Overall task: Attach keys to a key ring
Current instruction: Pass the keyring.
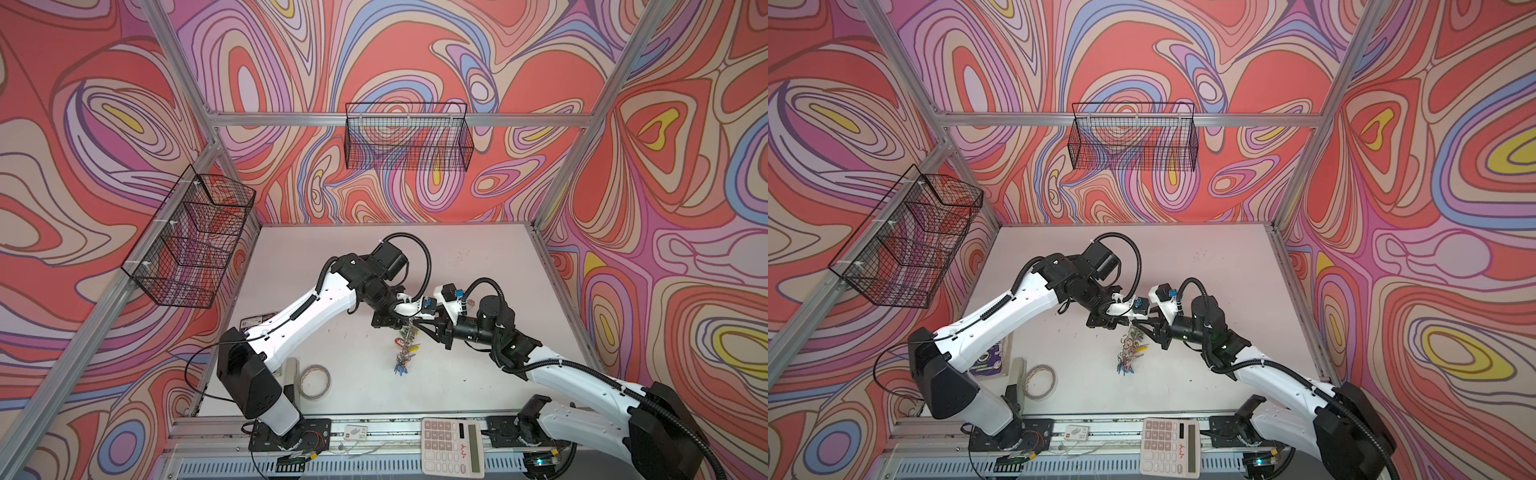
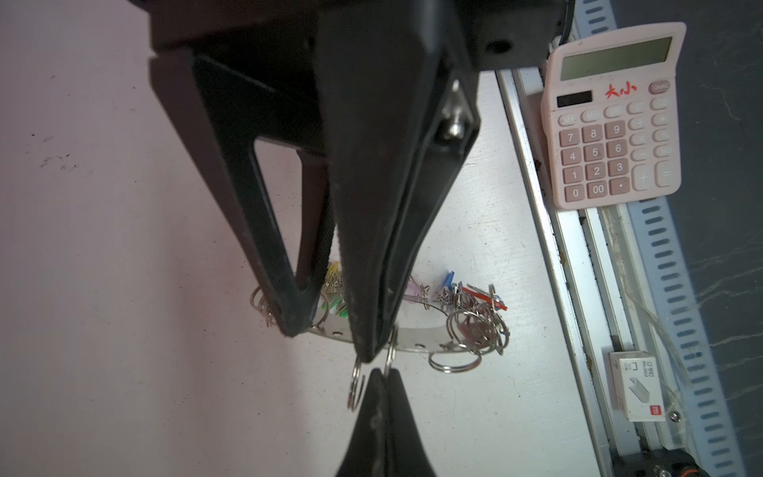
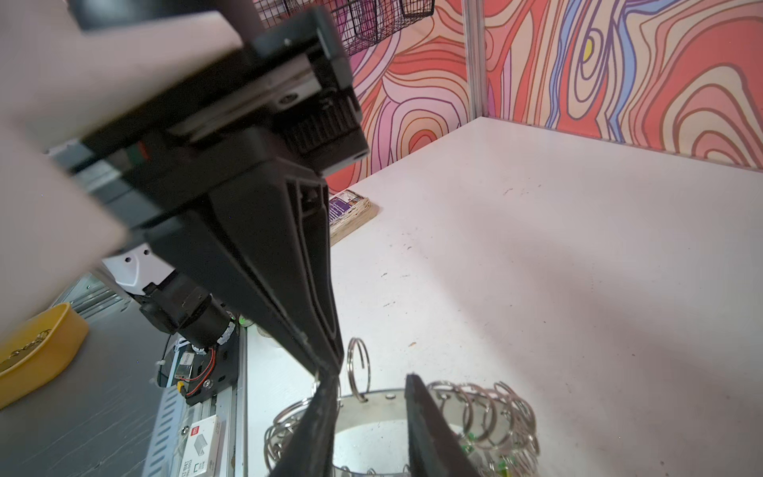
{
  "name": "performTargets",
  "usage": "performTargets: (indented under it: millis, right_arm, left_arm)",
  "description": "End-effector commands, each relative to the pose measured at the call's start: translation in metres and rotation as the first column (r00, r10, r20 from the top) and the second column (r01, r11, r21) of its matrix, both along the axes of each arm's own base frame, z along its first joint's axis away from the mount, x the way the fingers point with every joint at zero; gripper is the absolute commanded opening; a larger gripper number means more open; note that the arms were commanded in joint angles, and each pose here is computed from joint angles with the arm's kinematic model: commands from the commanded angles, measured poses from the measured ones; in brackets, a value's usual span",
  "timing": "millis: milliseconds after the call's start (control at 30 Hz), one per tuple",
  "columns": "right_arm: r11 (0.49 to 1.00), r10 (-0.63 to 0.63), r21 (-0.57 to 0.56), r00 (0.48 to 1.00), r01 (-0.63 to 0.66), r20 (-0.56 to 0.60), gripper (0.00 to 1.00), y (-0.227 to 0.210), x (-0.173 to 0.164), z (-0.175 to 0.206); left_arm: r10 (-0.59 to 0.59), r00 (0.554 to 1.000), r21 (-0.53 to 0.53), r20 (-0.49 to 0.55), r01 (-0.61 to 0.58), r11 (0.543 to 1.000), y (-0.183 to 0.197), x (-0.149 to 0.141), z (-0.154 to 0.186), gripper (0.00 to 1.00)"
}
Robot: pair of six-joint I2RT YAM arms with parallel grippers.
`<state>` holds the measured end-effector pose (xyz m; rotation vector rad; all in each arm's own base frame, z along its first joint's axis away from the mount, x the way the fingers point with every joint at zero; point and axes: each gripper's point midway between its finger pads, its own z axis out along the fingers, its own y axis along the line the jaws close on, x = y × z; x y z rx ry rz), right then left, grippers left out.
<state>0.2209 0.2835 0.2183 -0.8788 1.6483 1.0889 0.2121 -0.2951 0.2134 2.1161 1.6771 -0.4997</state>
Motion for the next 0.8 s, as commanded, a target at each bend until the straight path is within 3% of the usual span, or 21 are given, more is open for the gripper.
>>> performTargets:
  millis: [0, 267, 467, 767]
  right_arm:
    - [0.998, 0.044, 0.041, 0.999, -0.045, 0.026, 0.28, 0.005, -0.004, 0.013]
    - [0.998, -0.032, 0.055, 0.997, 0.028, 0.067, 0.33, -0.009, -0.005, 0.023]
    - [0.999, 0.034, 0.021, 0.999, -0.034, 0.002, 0.34, -0.001, -0.011, 0.009]
    - [0.998, 0.062, 0.034, 0.998, -0.062, -0.006, 0.31, 0.005, -0.014, 0.007]
  left_arm:
    - [-0.025, 1.000, -0.030, -0.007, 0.025, 0.999, -0.005, -0.004, 0.011, 0.00]
    - [-0.025, 1.000, -0.011, -0.010, 0.025, 1.000, -0.004, -0.002, 0.006, 0.00]
    - [-0.026, 1.000, -0.017, -0.008, 0.026, 1.000, -0.006, -0.001, 0.007, 0.00]
    - [-0.025, 1.000, -0.018, -0.011, 0.024, 1.000, -0.006, -0.001, 0.007, 0.00]
